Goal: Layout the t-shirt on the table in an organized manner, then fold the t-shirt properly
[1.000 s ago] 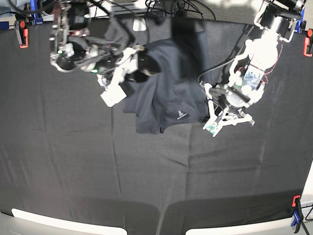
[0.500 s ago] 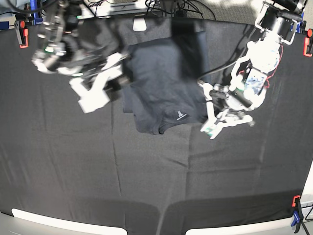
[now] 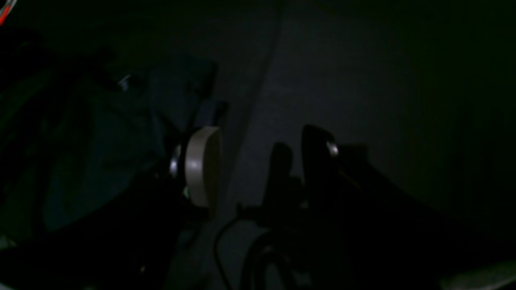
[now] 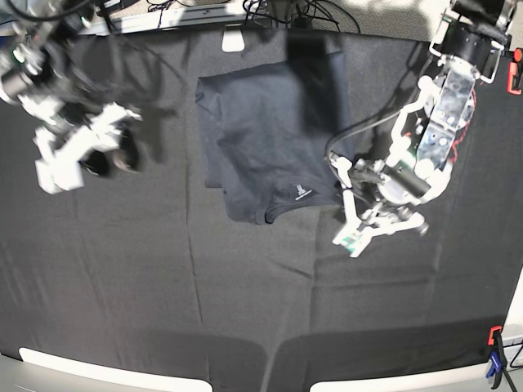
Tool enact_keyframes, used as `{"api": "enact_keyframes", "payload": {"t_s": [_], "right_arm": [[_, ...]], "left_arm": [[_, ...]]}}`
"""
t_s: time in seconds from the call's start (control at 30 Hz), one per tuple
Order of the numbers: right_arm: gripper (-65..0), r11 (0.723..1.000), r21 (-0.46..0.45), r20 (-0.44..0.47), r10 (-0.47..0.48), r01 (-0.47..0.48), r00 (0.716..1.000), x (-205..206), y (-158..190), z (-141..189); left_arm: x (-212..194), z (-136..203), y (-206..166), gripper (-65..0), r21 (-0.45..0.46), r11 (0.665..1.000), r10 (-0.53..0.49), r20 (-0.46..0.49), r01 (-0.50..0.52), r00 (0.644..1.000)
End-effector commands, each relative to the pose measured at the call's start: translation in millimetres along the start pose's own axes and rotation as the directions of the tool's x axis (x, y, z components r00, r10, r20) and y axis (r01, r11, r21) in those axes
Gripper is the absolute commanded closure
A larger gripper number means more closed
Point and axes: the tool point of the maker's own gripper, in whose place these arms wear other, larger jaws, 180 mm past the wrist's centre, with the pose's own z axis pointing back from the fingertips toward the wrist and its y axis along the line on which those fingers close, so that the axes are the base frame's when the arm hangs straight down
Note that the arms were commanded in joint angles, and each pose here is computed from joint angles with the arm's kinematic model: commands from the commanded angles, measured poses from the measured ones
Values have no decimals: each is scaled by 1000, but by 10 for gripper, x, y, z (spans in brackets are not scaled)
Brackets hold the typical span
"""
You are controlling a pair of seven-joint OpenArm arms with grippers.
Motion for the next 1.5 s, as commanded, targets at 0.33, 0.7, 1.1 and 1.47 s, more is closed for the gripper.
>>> {"api": "enact_keyframes", "payload": {"t_s": [0.33,0.7,1.1,1.47], "right_arm": [[-309,994,-93,-127,38,-50,991,-432,-27,651],[-309,995,-48,-360,65,-88,931,-977,175,1106],[-309,999,24,-588,41,-34,807,-1539,387,1674],[-309,994,35,-673,-54,105,738,-1907,557,1935]], "left_arm": [[108,821,178,-181,69,998,-9,188,-4,982],[-1002,1472,473,-181,169,985,-19,-84,33,996],[-2196,1933,-270,-181,-58,998,5,-411,-32,911],[-3154,2184,-952,-181,-211,955,56,-568,-210,821]]}}
